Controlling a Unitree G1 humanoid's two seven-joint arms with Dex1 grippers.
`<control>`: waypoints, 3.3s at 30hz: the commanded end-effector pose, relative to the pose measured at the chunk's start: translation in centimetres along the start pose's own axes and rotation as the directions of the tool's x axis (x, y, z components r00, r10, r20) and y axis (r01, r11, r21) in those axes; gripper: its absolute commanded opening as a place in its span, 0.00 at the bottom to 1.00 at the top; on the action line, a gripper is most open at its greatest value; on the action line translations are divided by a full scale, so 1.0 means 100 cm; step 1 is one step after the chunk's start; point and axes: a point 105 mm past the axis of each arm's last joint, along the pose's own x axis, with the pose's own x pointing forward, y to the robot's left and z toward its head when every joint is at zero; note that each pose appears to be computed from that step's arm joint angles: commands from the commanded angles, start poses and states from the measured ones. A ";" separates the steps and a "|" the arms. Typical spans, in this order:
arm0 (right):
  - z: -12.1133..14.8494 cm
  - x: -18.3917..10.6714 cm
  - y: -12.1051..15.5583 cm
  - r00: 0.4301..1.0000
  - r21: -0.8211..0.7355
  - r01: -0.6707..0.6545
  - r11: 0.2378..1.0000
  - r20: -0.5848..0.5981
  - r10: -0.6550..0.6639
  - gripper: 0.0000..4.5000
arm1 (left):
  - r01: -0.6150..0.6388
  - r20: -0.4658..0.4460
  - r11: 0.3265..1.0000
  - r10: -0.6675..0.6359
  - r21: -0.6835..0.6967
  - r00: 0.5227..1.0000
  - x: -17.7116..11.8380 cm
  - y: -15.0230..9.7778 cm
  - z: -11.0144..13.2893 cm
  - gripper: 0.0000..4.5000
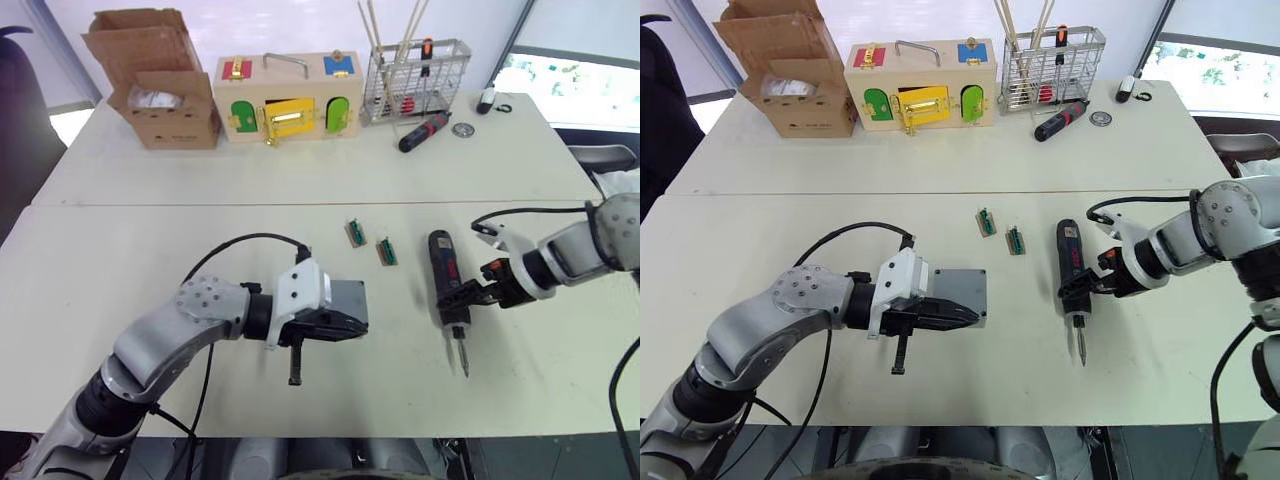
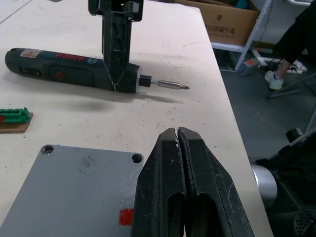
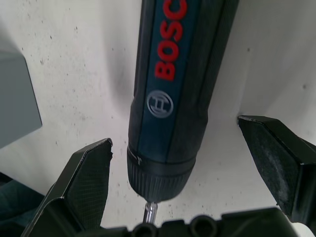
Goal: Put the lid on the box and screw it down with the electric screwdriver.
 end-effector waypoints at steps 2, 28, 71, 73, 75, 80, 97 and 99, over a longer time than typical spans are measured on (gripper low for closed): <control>-0.002 0.013 -0.002 0.998 -0.023 0.040 0.999 -0.045 -0.041 0.99 | -0.005 0.007 1.000 0.005 0.025 1.000 0.000 -0.004 0.004 0.00; -0.054 0.043 -0.017 0.951 -0.233 0.208 0.950 -0.178 -0.252 0.43 | -0.050 0.021 0.999 0.049 0.006 0.999 0.010 0.003 -0.004 0.00; 0.080 -0.101 0.058 0.508 -0.136 -0.301 0.944 0.814 0.280 0.43 | -0.109 -0.069 0.994 0.110 0.014 0.992 -0.045 0.072 -0.009 0.00; 0.076 -0.105 0.068 0.413 -0.110 -0.342 0.933 0.874 0.255 0.43 | -0.098 -0.072 0.995 0.099 0.016 0.993 -0.048 0.075 -0.006 0.00; 0.071 -0.116 0.084 0.306 -0.134 -0.398 0.908 0.913 0.269 0.43 | -0.090 -0.068 0.996 0.091 0.011 0.994 -0.050 0.078 -0.004 0.00; 0.064 -0.167 0.123 -0.067 -0.306 -0.321 0.896 0.951 0.301 0.43 | -0.083 -0.054 0.997 0.083 0.008 0.995 -0.050 0.084 0.004 0.00; 0.043 -0.099 0.183 -0.059 -0.394 0.335 0.856 0.898 0.436 0.43 | 0.026 -0.080 1.000 -0.025 0.003 0.997 -0.035 0.063 -0.001 0.00; 0.039 -0.089 0.185 -0.018 -0.415 0.349 0.840 0.893 0.449 0.43 | 0.040 -0.099 0.999 -0.038 0.017 0.994 -0.029 0.058 -0.006 0.00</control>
